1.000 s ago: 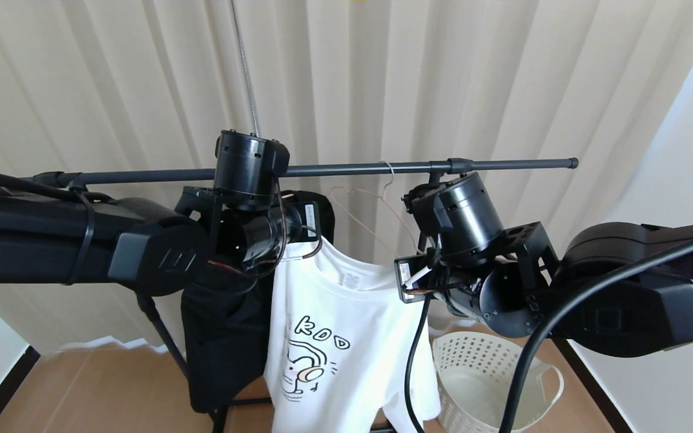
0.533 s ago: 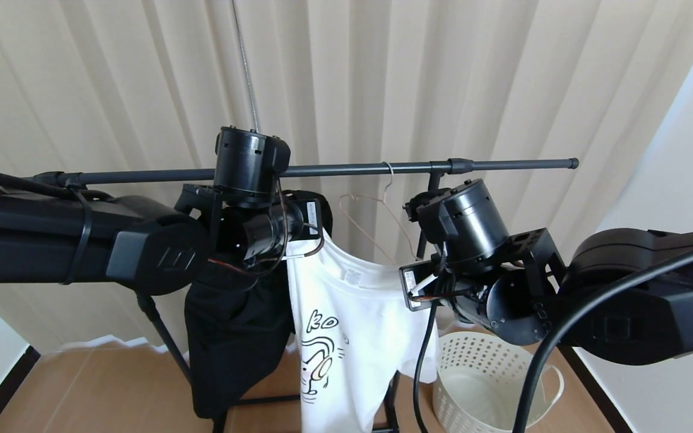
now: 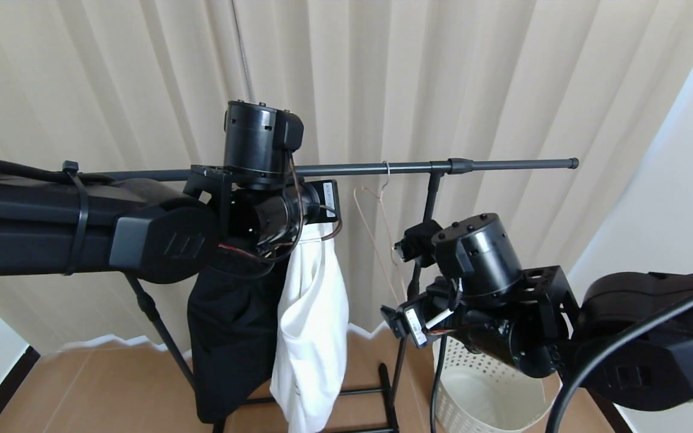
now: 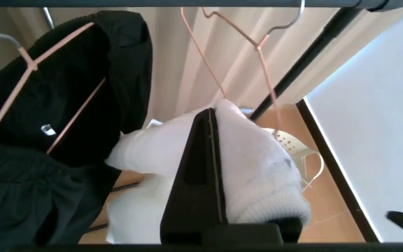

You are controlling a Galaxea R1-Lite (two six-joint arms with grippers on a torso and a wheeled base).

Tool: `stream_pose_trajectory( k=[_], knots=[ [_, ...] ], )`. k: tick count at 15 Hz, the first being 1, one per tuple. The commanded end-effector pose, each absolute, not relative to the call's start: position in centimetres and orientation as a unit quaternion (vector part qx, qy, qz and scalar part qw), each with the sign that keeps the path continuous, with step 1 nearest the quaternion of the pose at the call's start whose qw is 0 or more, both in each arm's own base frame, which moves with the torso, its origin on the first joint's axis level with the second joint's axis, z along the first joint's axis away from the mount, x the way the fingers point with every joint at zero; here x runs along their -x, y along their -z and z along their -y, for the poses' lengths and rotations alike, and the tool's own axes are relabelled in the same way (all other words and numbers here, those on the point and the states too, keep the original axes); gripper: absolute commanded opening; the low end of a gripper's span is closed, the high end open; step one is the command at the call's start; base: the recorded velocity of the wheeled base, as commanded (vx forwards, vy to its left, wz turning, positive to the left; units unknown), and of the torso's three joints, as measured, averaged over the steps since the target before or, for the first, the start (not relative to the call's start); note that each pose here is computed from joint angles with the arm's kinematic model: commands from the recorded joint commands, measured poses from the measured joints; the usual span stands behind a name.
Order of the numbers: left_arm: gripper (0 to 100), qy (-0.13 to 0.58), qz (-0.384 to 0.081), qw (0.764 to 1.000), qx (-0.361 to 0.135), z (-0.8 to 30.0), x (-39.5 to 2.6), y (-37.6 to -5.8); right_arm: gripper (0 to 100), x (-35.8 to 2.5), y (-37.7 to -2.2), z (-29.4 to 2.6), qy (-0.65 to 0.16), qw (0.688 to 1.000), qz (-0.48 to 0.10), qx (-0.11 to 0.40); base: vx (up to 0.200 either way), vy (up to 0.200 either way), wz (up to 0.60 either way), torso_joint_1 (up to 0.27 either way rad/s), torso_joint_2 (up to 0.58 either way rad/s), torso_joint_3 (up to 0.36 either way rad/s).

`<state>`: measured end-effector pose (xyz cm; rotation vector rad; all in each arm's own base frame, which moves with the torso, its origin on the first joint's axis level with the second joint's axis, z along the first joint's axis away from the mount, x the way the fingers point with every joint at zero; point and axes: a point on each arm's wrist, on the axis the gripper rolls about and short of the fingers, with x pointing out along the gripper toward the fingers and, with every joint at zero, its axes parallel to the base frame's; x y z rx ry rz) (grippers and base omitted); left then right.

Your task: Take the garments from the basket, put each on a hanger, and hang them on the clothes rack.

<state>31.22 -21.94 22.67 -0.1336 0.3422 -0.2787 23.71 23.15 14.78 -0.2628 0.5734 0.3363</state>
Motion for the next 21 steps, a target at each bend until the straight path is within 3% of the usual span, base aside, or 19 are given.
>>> stream_pose_trajectory(
  k=[1,3,6,12,21],
  knots=[
    [0,0.144,-0.173,0.972,0.062,22.3,-30.8,-22.5,100,-22.9,-13.4,-21.8,-0.261,0.926,-0.247,0.117,0.0,0.0,0.0,0.0,0.0,0.0],
    [0,0.142,-0.176,0.972,0.057,22.4,-30.3,-22.3,100,-22.6,-13.3,-21.5,-0.329,0.923,-0.181,0.083,0.0,0.0,0.0,0.0,0.0,0.0],
    [0,0.137,-0.179,0.973,0.053,22.5,-30.1,-22.0,100,-22.7,-14.2,-22.6,-0.34,0.932,-0.114,0.05,0.0,0.0,0.0,0.0,0.0,0.0],
    [0,0.135,-0.176,0.974,0.037,23.6,-29.4,-21.8,100,-23.1,-14.5,-28.3,-0.233,0.969,-0.079,-0.009,0.0,0.0,0.0,0.0,0.0,0.0],
    [0,0.121,-0.174,0.977,0.033,23.4,-29.1,-21.7,100,-24.9,-14.1,-27.6,-0.18,0.981,-0.068,-0.005,0.0,0.0,0.0,0.0,0.0,0.0]
  ],
)
